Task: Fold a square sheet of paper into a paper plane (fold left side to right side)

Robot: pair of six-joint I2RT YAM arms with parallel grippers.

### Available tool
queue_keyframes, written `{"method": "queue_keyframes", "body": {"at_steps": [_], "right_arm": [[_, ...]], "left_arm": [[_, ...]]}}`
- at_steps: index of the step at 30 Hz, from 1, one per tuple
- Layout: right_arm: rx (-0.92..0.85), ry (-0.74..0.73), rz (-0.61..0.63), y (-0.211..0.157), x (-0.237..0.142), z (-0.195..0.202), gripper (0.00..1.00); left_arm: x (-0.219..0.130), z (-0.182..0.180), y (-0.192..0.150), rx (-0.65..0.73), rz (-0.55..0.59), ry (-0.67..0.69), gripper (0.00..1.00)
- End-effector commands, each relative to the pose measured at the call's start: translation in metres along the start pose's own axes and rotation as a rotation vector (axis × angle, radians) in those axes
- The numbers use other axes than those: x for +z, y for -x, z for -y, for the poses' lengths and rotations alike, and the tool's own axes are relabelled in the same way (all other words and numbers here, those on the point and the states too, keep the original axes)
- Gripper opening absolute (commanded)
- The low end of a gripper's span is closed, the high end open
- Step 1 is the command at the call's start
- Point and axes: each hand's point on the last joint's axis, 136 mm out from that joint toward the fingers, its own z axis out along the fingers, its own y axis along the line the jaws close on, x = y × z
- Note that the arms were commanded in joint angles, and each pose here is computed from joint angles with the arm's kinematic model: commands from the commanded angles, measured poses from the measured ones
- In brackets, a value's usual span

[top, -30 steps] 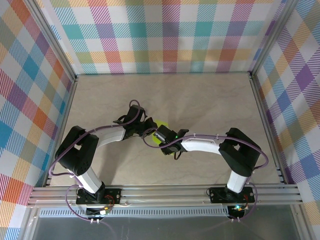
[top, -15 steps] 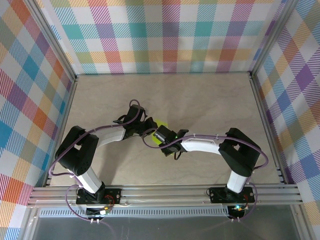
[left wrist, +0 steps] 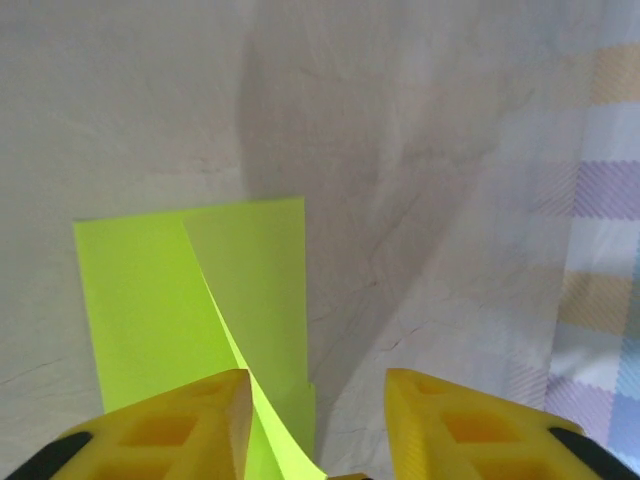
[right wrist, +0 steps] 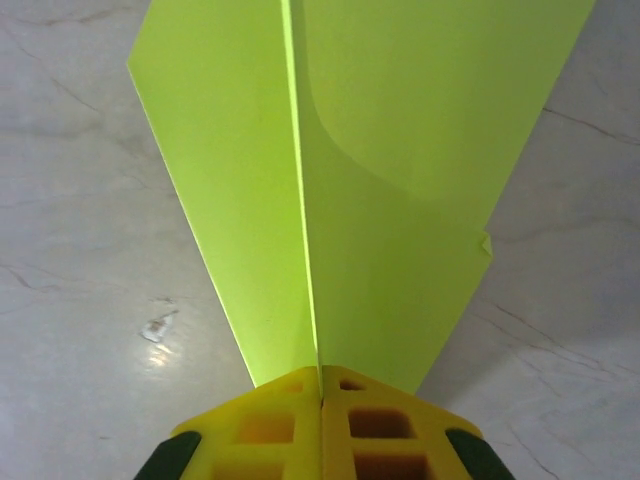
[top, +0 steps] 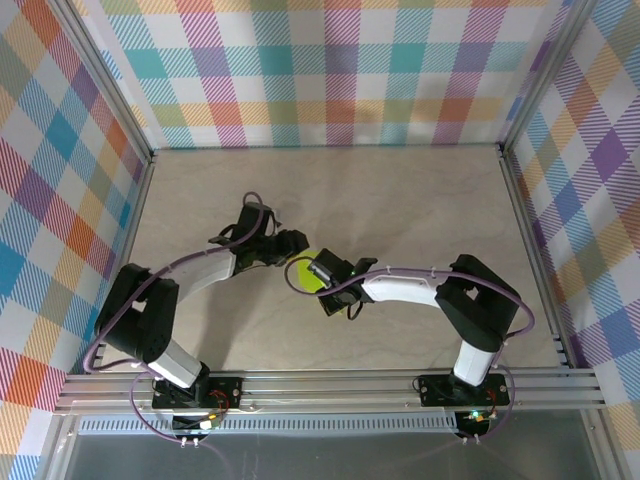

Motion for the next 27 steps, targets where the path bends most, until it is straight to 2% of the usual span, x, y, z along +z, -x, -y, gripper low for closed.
{"method": "queue_keyframes", "body": {"at_steps": [1, 6, 12, 20, 27], "right_arm": [[0.067, 0.176, -0.005, 0.005, -0.004, -0.015, 0.02], [0.16, 0.366, -0.024, 0.007, -0.005, -0.021, 0.02], [0.3, 0.547, -0.004, 0.01, -0.005, -0.013, 0.02], [0.399, 0.661, 0.005, 0.012, -0.006, -0.003, 0.02], [0.438, 0.657, -0.004, 0.007, -0.001, 0.005, 0.02]], "left_arm": [[-0.02, -0.005, 0.0, 0.007, -0.023, -0.019, 0.46], [-0.028, -0.012, -0.002, 0.015, -0.049, -0.025, 0.47], [-0.02, -0.007, -0.017, 0.025, -0.109, -0.105, 0.47], [0.002, -0.006, -0.04, 0.048, -0.186, -0.109, 0.49], [0.027, -0.007, -0.052, 0.066, -0.242, -0.064, 0.47]]}}
